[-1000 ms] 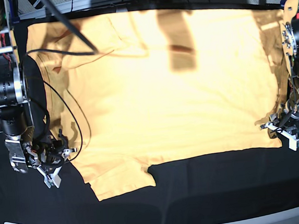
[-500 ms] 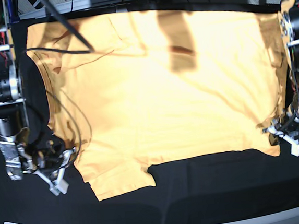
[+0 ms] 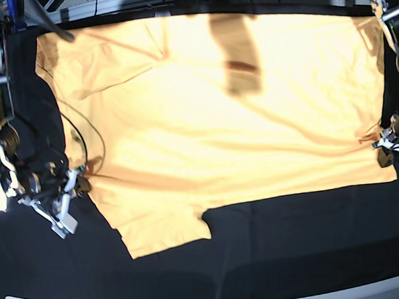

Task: Layout the t-shirt on the table in an organized manner, then fold the t-shirt properly
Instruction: 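Lift the hem and fold it over toward the collar with both grippers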

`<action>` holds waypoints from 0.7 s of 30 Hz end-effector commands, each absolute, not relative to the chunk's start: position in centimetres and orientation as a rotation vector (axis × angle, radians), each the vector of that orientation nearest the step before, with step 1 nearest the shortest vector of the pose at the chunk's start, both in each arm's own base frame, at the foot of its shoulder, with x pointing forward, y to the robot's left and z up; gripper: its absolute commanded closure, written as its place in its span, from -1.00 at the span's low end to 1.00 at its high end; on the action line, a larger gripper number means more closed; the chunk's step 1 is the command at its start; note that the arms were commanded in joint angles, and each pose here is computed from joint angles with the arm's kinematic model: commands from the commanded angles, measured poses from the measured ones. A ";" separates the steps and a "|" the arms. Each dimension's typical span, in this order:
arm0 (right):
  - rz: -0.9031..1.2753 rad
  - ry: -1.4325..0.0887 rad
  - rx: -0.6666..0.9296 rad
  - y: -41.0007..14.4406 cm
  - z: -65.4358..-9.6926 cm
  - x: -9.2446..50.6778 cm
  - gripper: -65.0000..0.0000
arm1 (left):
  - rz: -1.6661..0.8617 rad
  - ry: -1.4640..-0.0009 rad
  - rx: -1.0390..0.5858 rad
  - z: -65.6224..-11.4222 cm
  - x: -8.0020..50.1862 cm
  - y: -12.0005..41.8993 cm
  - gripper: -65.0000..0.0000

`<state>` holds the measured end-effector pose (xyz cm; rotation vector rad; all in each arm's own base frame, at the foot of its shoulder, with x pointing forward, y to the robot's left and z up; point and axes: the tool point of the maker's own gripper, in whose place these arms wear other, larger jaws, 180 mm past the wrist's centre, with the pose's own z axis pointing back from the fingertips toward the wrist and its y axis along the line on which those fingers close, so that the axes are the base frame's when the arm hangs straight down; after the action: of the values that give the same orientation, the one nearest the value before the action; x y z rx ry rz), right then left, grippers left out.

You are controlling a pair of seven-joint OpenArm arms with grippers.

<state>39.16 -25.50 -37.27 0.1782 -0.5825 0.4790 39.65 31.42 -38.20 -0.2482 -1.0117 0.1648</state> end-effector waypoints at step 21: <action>0.396 -0.888 0.124 -28.6 -28.7 31.3 1.00 | -0.002 -1.032 -0.166 -36.1 33.4 31.0 1.00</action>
<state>30.35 -28.29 -30.66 0.1383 -0.8300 0.3807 32.37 30.10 -38.20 -0.1814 -0.9684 0.0081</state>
